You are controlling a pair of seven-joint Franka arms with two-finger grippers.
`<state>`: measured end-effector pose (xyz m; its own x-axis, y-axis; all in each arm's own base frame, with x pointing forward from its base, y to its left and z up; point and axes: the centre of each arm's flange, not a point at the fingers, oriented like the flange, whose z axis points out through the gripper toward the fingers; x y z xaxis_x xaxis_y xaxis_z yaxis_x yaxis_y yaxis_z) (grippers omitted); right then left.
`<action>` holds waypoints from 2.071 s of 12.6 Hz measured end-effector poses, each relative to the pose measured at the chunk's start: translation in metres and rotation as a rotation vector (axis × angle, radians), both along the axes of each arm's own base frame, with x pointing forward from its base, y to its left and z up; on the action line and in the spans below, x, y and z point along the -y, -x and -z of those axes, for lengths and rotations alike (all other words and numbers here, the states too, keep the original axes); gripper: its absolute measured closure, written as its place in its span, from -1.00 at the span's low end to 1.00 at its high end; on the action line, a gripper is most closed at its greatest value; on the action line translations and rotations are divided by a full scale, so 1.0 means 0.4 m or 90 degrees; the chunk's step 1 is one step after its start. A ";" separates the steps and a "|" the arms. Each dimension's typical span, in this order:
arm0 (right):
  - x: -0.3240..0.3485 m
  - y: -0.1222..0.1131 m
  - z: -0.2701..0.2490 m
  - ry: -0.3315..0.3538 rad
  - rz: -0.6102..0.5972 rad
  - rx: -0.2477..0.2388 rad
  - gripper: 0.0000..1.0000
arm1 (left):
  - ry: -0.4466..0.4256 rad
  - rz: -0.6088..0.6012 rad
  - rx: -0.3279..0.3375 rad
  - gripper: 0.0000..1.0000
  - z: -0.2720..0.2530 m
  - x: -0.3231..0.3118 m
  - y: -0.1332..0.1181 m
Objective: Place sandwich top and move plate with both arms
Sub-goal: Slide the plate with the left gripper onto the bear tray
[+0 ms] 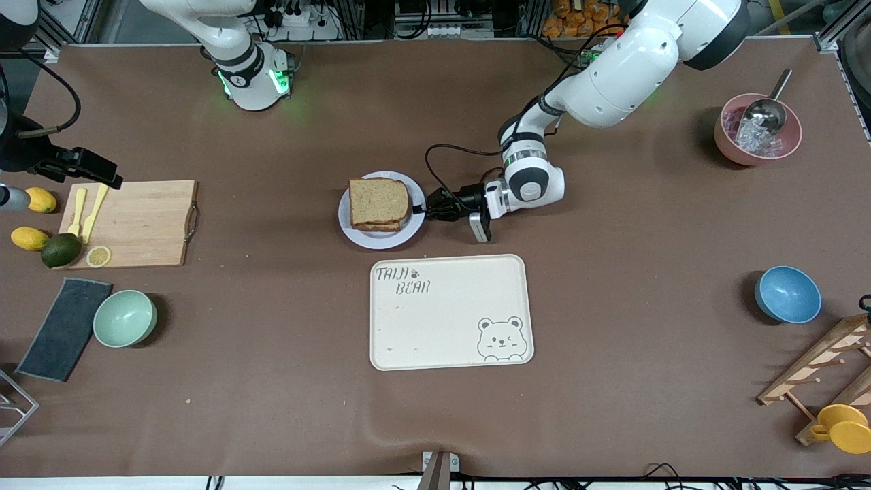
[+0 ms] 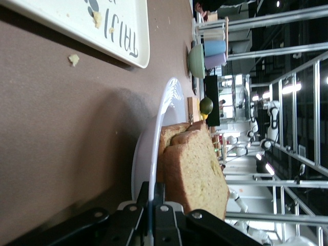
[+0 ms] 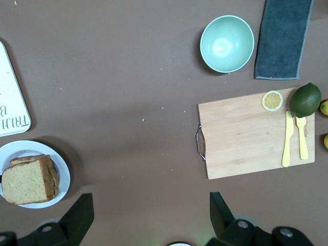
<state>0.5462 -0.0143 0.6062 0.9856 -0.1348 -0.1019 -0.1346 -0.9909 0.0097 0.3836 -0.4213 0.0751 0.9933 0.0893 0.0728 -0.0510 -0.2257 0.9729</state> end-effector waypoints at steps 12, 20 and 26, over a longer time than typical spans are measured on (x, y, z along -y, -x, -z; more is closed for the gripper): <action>-0.003 0.003 0.003 0.000 -0.001 -0.008 -1.00 | 0.070 -0.057 0.005 0.91 -0.117 0.012 -0.089; -0.004 0.003 0.004 0.000 -0.002 -0.008 -1.00 | 0.057 -0.114 0.041 0.91 -0.232 -0.242 -0.322; -0.004 0.003 0.004 0.000 -0.002 -0.008 -1.00 | 0.045 -0.156 0.013 0.91 -0.211 -0.417 -0.390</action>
